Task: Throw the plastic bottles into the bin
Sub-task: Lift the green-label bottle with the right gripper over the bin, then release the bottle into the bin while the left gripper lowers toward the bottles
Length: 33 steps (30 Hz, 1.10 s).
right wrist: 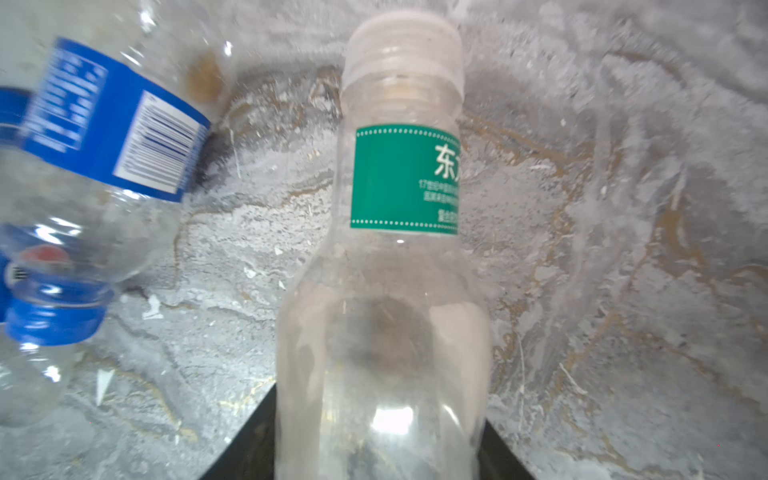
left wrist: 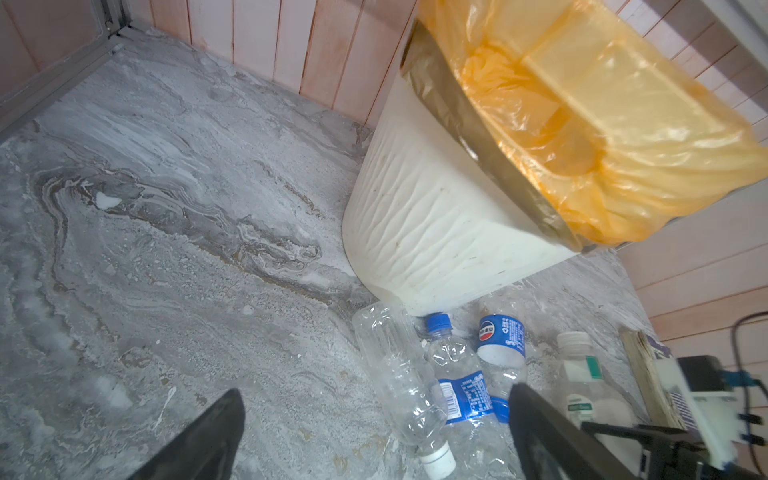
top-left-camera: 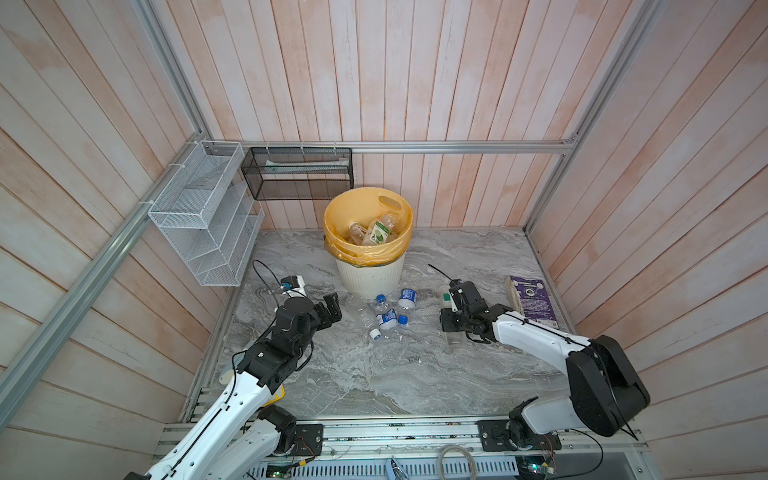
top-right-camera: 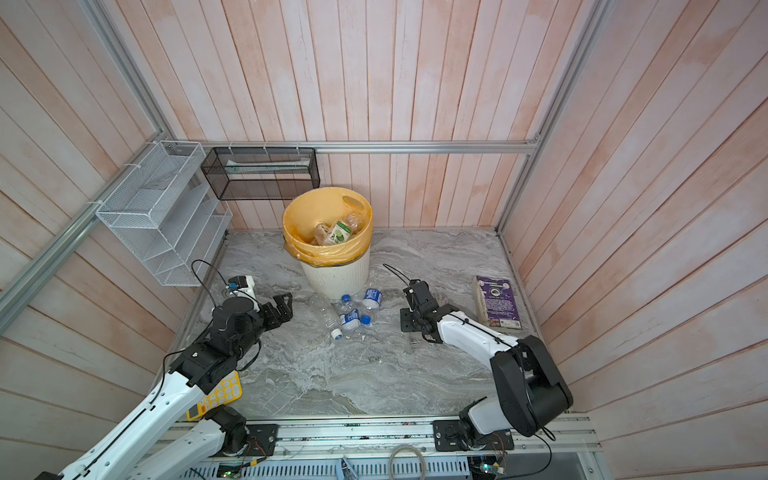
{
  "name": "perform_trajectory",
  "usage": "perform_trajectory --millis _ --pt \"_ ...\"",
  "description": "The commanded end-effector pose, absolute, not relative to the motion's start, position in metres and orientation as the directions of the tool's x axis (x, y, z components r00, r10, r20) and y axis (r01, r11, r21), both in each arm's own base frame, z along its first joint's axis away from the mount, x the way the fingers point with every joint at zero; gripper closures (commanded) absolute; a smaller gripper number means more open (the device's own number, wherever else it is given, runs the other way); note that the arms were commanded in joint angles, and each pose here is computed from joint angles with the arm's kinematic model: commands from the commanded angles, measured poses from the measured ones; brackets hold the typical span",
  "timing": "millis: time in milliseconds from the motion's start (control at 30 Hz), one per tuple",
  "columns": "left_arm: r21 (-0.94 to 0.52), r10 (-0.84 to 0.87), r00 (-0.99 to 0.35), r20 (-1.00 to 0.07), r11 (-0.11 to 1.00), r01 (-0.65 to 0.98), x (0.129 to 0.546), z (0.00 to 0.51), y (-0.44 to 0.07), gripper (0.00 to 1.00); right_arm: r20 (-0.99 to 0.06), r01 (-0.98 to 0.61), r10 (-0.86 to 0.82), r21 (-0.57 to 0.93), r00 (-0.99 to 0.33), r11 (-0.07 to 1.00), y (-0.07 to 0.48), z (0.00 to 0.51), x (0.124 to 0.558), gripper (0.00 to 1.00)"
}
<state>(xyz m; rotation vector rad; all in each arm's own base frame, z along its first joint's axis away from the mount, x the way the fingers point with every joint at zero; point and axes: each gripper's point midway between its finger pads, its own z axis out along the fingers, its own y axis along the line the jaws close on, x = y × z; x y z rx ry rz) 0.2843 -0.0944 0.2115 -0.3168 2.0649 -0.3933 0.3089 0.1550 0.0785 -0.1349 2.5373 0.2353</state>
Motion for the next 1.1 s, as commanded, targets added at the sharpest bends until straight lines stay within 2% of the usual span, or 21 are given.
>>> perform_trajectory --millis 0,167,300,500,600,700,767,800,867,1000,1067 --pt "-0.411 -0.399 -0.529 -0.749 0.906 -0.1 0.28 0.188 -0.093 0.0 -0.656 -0.13 0.052 0.226 -0.753 0.965 0.151 0.119 0.316 0.46" --pt "-0.439 -0.429 -0.568 -0.702 0.889 -0.129 0.275 0.16 -0.096 0.0 -0.767 -0.139 0.195 0.347 -0.612 0.928 0.134 0.194 0.326 0.46" --pt "-0.472 -0.442 -0.601 -0.666 0.874 -0.12 0.271 0.145 -0.103 0.0 -0.828 -0.213 0.253 0.4 -0.5 0.891 0.136 0.267 0.337 0.45" --pt "-0.477 -0.435 -0.647 -0.626 0.87 -0.123 0.264 0.13 -0.111 0.0 -0.862 -0.405 0.299 0.465 -0.408 0.787 0.18 0.373 0.375 0.46" --pt "-0.473 -0.429 -0.663 -0.614 0.872 -0.126 0.262 0.124 -0.117 0.0 -0.877 -0.538 0.288 0.466 -0.384 0.702 0.226 0.416 0.393 0.46" --pt "-0.461 -0.42 -0.683 -0.597 0.877 -0.137 0.259 0.114 -0.123 0.0 -0.901 -0.675 0.145 0.405 -0.408 0.617 0.303 0.432 0.396 0.38" --pt "-0.45 -0.415 -0.701 -0.58 0.881 -0.15 0.259 0.108 -0.126 0.0 -0.877 -0.647 0.094 0.417 -0.472 0.638 0.321 0.422 0.417 0.34" --pt "-0.445 -0.413 -0.708 -0.574 0.882 -0.154 0.259 0.106 -0.127 0.0 -0.87 -0.619 0.09 0.414 -0.484 0.667 0.321 0.417 0.428 0.31" --pt "-0.432 -0.407 -0.717 -0.567 0.887 -0.161 0.26 0.104 -0.13 0.0 -0.873 -0.591 0.093 0.399 -0.48 0.701 0.319 0.413 0.443 0.12" --pt "-0.417 -0.395 -0.725 -0.564 0.894 -0.163 0.262 0.105 -0.134 0.0 -0.884 -0.515 0.145 0.385 -0.445 0.766 0.289 0.422 0.459 0.02" --pt "-0.411 -0.393 -0.725 -0.566 0.897 -0.165 0.263 0.106 -0.134 0.0 -0.895 -0.49 0.163 0.371 -0.415 0.788 0.27 0.431 0.457 0.01"
